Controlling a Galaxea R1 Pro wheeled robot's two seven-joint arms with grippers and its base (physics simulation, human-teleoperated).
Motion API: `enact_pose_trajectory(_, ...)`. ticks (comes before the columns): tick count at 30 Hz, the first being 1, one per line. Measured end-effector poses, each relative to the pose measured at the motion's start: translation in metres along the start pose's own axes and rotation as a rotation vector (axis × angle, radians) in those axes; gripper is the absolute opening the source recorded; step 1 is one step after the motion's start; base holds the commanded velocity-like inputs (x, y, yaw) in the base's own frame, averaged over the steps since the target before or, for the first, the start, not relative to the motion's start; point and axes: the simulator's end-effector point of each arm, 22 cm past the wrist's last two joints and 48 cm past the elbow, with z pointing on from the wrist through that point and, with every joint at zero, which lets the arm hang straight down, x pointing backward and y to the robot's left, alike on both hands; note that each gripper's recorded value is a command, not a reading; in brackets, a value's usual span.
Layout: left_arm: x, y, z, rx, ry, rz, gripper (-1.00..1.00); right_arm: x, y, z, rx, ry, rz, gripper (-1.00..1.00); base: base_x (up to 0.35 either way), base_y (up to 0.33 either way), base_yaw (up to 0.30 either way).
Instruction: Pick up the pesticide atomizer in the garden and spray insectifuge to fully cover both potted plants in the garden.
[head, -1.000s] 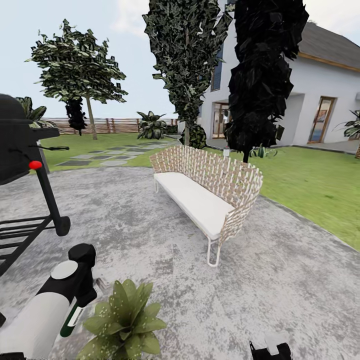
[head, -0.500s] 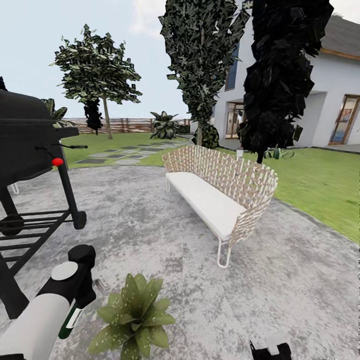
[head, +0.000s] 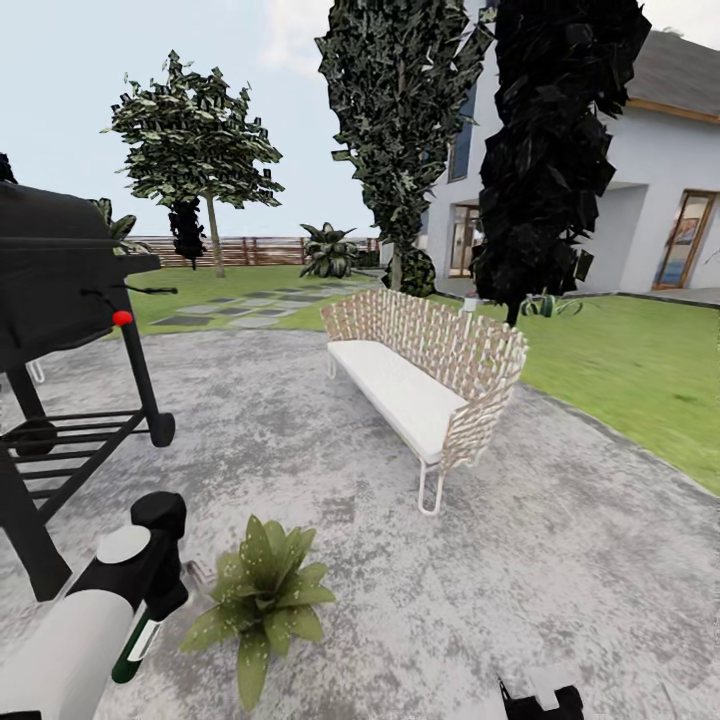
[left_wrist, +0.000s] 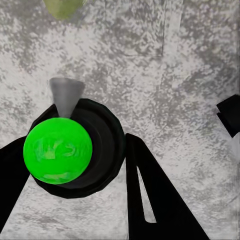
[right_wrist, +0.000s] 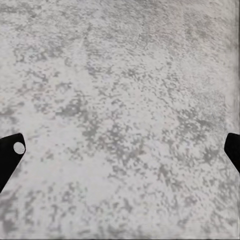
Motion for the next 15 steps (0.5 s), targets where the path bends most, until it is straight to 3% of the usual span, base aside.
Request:
enact_pose_trajectory(4,-0.003,-0.005,0.002,0.024,-0.018,0.0,-1.0,0.0,0.0,0.0,0.0,0.0,0.0,1.0,-0.284,-0.131,0.0)
enact_pose_trajectory(8,0.008,-0.03,0.026,0.09,-0.012,0.009,-1.0,0.0,0.0,0.0,0.0,0.0,0.0,1.0,-0.29,-0.127,0.0)
enact_pose_trajectory(15,0.01,-0.054,0.048,0.149,-0.04,0.01,-1.0,0.0,0.0,0.0,0.0,0.0,0.0,1.0,-0.299,-0.122,0.0)
